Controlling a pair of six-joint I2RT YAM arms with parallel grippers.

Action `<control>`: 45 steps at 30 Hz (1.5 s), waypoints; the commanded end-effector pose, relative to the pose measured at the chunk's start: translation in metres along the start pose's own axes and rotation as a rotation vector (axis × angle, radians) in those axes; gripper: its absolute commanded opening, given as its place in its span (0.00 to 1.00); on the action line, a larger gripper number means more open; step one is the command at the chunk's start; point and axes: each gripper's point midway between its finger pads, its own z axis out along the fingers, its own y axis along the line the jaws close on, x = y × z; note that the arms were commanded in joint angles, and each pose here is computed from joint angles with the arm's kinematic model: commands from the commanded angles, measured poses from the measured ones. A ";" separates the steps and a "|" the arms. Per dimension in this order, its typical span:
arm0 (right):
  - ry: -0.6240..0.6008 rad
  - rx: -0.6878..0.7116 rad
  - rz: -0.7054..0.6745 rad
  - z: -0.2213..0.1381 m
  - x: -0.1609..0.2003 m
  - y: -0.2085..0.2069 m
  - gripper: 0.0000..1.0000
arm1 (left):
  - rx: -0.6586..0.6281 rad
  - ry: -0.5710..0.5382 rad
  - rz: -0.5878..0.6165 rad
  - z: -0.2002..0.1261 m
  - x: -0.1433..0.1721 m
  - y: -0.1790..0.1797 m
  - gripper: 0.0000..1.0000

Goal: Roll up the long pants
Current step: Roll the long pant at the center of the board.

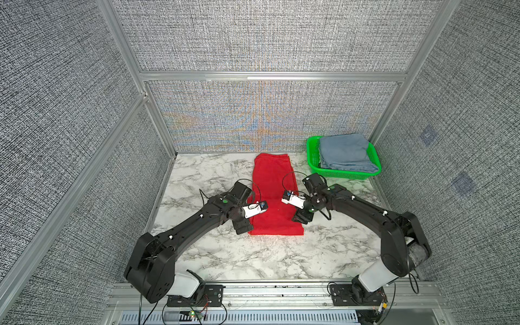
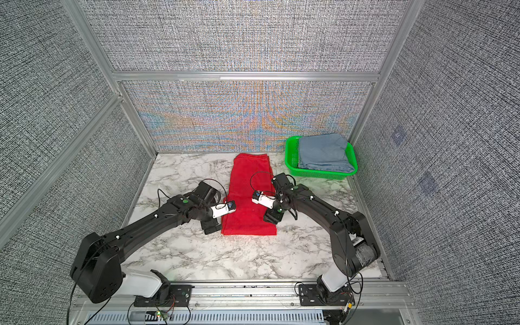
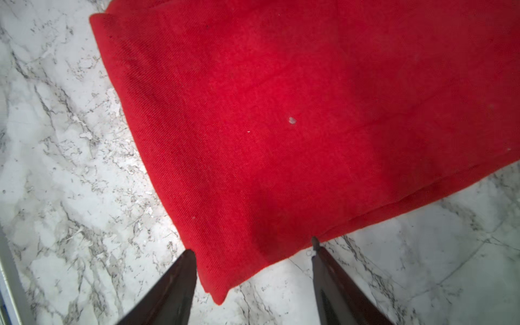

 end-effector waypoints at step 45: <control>0.086 0.030 -0.017 0.046 0.062 0.027 0.69 | 0.077 0.053 0.021 0.077 0.008 -0.026 0.37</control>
